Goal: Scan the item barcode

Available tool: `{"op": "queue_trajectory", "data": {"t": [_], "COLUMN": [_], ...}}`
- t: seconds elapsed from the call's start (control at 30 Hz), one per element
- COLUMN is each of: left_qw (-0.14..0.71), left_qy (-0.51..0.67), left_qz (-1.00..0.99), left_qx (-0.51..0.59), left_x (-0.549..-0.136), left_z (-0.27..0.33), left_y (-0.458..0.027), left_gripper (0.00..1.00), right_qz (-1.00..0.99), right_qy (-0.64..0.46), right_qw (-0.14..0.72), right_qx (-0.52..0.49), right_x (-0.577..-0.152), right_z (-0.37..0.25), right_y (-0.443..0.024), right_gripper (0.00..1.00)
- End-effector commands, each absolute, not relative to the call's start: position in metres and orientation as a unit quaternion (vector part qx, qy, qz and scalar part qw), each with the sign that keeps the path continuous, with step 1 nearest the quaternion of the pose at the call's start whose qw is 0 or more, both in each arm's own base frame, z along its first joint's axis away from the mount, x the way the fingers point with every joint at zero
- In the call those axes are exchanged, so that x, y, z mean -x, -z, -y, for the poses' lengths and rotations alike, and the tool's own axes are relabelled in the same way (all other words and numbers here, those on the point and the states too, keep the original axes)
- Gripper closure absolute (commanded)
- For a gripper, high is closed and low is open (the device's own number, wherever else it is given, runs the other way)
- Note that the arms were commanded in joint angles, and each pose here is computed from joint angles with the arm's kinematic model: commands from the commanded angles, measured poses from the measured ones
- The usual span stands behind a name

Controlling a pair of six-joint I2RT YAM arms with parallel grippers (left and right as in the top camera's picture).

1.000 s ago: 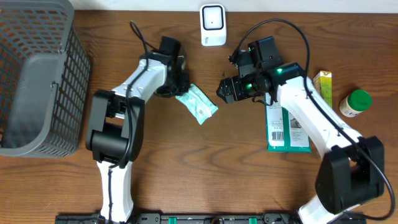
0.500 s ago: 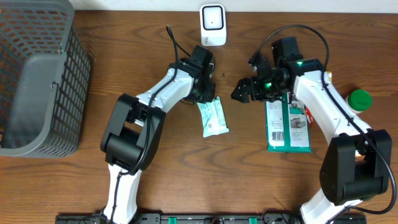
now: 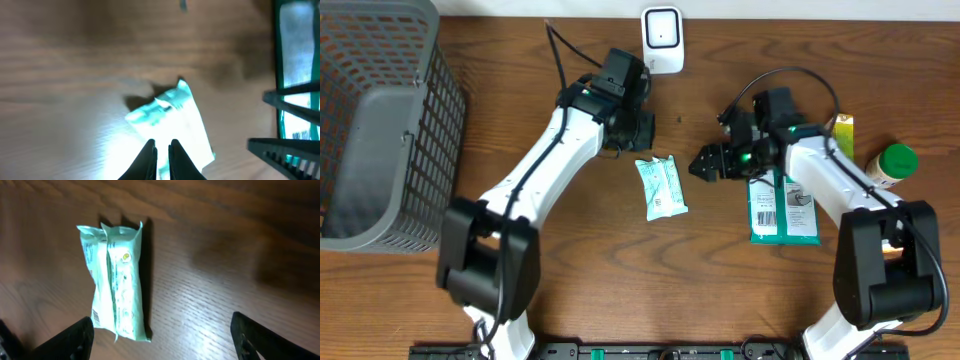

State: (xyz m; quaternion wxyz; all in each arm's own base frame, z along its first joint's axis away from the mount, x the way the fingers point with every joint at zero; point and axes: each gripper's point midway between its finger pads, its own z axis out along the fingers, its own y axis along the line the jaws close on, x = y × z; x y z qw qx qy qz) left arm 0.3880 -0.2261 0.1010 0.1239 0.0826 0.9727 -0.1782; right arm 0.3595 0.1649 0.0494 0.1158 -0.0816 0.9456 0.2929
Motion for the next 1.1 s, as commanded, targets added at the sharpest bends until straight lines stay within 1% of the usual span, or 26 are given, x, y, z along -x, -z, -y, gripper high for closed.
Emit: {"op": "queue_trajectory", "data": {"t": [0.0,0.1,0.23,0.57,0.8,0.87,0.97,1.07], "left_qw": [0.047,0.013,-0.009,0.013,0.019,0.032,0.067,0.099], "left_qy": [0.212,0.199,0.188,0.138,0.139,0.145,0.157,0.171], "left_qz": [-0.973,-0.977,-0.98,-0.988,-0.988,-0.987,-0.984,-0.978], "left_qx": [-0.079,-0.073,-0.067,-0.065,-0.065,-0.062,-0.058,-0.061], "left_x": [-0.365,-0.355,-0.35,-0.359,-0.363,-0.37,-0.383,-0.386], "left_z": [0.239,0.235,0.23,0.215,0.216,0.215,0.213,0.214], "left_y": [-0.062,-0.037,-0.02,-0.011,-0.008,-0.018,-0.052,-0.08], "left_gripper": [0.88,0.88,0.88,0.88,0.88,0.88,0.89,0.91], "right_qz": [-0.942,-0.94,-0.94,-0.94,-0.936,-0.932,-0.931,-0.921], "right_qy": [-0.309,-0.313,-0.314,-0.323,-0.34,-0.352,-0.354,-0.379], "right_qw": [0.107,0.109,0.106,0.086,0.065,0.06,0.061,0.066], "right_qx": [0.072,0.079,0.08,0.074,0.058,0.06,0.059,0.064], "right_x": [-0.352,-0.35,-0.348,-0.343,-0.344,-0.343,-0.344,-0.347], "right_z": [-0.179,-0.184,-0.189,-0.203,-0.209,-0.212,-0.21,-0.215], "right_y": [-0.044,-0.043,-0.043,-0.03,-0.013,-0.011,-0.011,-0.018], "right_gripper": [0.18,0.18,0.19,0.21,0.2,0.18,0.18,0.18]}}
